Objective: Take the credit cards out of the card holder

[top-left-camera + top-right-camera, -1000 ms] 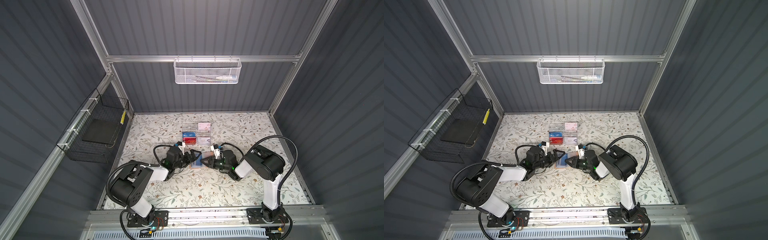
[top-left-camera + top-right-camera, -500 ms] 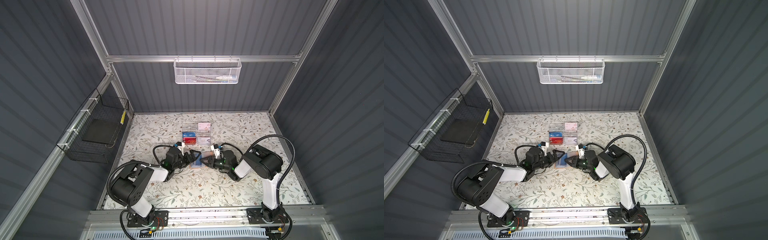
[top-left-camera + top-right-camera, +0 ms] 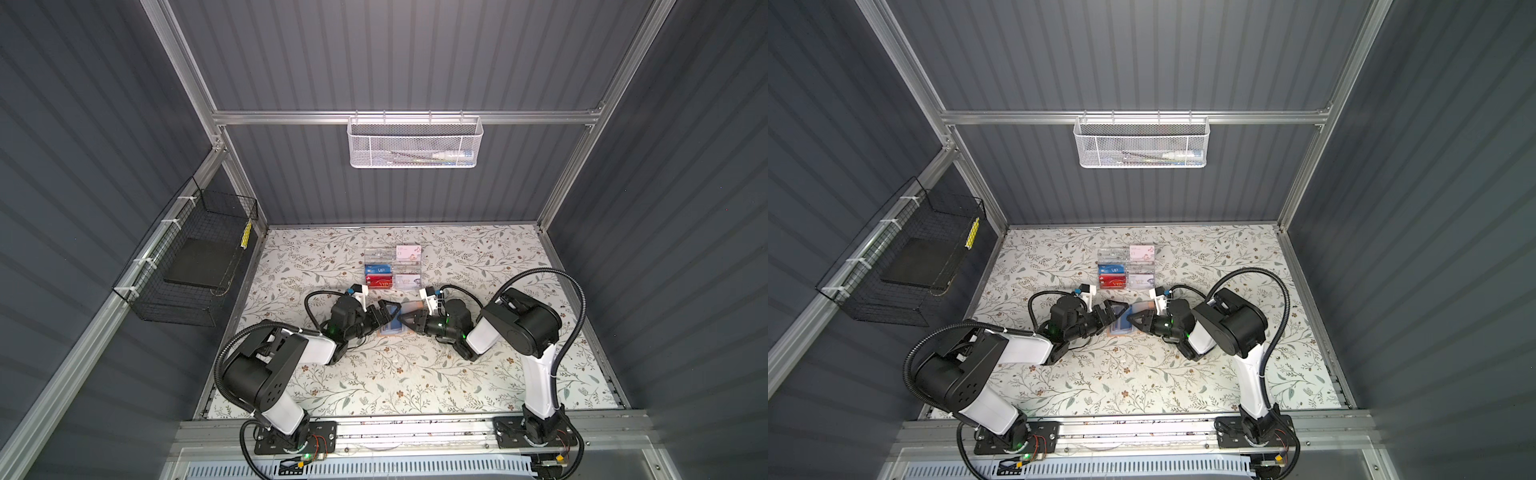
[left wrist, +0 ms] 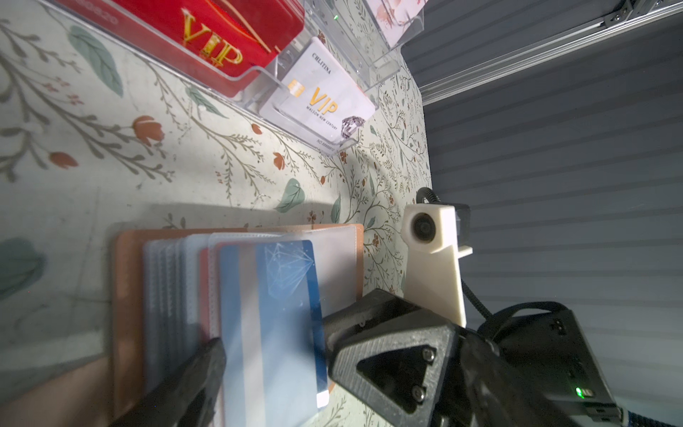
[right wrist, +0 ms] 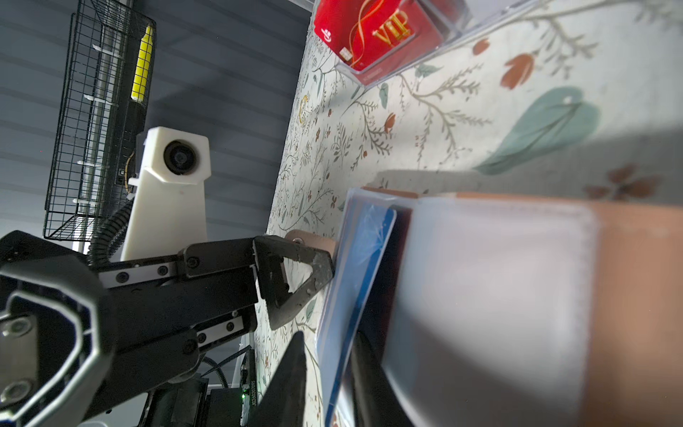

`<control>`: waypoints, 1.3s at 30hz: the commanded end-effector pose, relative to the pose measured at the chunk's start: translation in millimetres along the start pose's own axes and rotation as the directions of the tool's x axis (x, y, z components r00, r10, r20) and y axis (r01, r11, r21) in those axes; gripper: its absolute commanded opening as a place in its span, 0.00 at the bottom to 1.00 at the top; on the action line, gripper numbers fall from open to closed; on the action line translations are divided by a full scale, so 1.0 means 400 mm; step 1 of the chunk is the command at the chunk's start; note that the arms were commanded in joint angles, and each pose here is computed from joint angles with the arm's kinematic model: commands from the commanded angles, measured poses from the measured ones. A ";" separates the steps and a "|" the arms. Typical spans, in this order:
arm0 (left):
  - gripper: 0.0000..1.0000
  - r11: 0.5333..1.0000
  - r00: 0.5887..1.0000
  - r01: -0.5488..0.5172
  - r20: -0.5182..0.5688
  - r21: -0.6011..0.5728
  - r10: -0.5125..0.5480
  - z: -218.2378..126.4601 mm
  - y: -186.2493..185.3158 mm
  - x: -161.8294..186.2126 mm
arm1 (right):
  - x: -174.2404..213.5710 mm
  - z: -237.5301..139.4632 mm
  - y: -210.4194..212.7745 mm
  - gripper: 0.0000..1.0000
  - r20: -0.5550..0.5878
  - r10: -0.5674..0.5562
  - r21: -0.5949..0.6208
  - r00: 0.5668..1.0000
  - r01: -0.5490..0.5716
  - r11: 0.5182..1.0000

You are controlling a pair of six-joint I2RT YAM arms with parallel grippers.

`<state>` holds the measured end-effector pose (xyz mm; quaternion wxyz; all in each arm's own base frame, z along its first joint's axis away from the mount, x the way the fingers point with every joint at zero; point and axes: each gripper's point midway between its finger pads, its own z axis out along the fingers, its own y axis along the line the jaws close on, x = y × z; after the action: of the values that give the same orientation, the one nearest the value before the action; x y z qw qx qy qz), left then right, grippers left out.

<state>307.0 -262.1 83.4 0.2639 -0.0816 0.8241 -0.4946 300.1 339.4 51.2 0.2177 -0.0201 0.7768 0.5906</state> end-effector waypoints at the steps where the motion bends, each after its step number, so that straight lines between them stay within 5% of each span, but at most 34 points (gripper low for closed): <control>1: 1.00 0.996 0.993 0.052 -0.099 -0.078 -0.060 0.000 0.074 0.077 | -0.003 0.029 0.055 0.22 -0.009 -0.054 -0.075 0.998 0.053 0.996; 15: 1.00 0.995 0.994 0.047 -0.098 -0.084 -0.055 -0.006 0.076 0.078 | -0.003 0.009 0.047 0.09 -0.004 -0.058 -0.056 0.998 0.058 0.997; 39: 1.00 0.994 0.994 0.040 -0.102 -0.098 -0.050 -0.005 0.082 0.079 | -0.036 -0.046 0.027 0.00 0.017 -0.062 -0.027 0.998 0.062 0.998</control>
<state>305.9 -261.5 83.2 0.2665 -0.0795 0.8217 -0.4974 302.0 324.0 51.0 0.2136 -0.0180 0.7820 0.5852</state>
